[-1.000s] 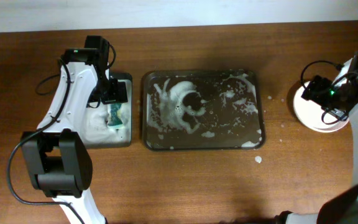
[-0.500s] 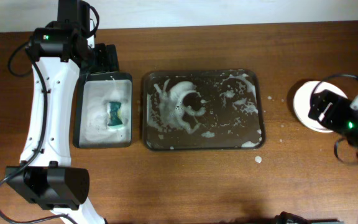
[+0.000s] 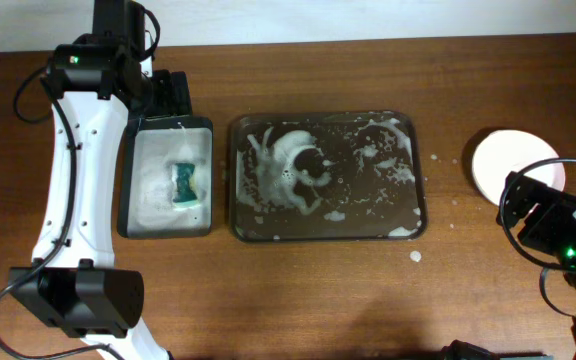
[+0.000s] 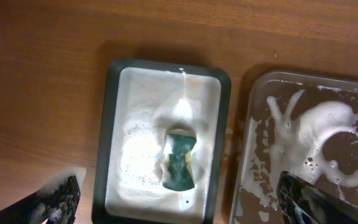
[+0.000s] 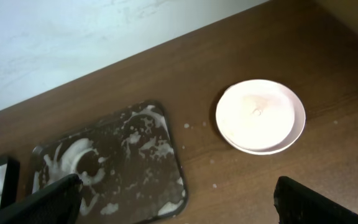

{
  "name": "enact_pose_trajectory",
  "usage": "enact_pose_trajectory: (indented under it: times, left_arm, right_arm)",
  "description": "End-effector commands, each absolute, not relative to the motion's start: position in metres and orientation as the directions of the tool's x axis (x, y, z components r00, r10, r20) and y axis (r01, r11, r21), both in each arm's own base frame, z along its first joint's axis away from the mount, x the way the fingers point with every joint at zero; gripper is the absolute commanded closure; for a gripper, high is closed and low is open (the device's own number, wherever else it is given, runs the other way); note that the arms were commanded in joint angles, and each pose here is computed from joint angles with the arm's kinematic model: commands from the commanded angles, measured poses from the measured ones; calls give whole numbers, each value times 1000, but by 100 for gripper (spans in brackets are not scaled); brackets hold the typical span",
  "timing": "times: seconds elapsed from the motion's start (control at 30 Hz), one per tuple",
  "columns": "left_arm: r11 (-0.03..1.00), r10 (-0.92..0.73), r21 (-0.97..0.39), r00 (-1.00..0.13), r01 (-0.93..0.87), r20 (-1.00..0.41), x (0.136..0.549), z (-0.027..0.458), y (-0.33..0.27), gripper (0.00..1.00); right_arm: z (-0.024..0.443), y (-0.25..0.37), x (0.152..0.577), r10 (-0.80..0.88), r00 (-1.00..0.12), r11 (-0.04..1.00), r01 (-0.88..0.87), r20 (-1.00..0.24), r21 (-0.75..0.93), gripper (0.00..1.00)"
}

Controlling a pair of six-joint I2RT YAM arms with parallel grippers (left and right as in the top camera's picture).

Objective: Clean dirty plates on tray and stack at the side

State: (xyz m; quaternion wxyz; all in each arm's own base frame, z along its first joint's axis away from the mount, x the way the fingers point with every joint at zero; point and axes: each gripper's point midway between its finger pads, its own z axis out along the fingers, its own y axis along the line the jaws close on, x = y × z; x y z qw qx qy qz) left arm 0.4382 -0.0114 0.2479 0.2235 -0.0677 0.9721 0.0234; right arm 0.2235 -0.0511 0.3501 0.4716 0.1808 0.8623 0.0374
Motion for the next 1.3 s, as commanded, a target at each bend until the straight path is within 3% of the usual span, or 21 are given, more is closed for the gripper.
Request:
enact_pose_trajectory:
  times: [0.0, 0.2, 0.3, 0.7, 1.27]
  left_arm:
    - [992, -106, 18, -891, -127, -441, 439, 249, -13, 1]
    - [992, -106, 18, -891, -127, -441, 439, 249, -13, 1]
    - [992, -106, 17, -891, -127, -441, 439, 249, -13, 1]
    - [992, -106, 17, -891, -127, -441, 439, 249, -13, 1]
    - [992, -104, 17, -892, -124, -441, 439, 249, -14, 1]
  right_arm:
    - [354, -46, 231, 302, -481, 950, 220, -823, 220, 2]
    - [337, -25, 248, 141, -355, 990, 72, -924, 123, 2]
    - [318, -15, 253, 95, -240, 995, 30, -966, 91, 2]
    - [237, 15, 245, 55, 32, 994, -99, -998, 51, 2]
    - [196, 18, 245, 55, 80, 993, -112, -995, 46, 2]
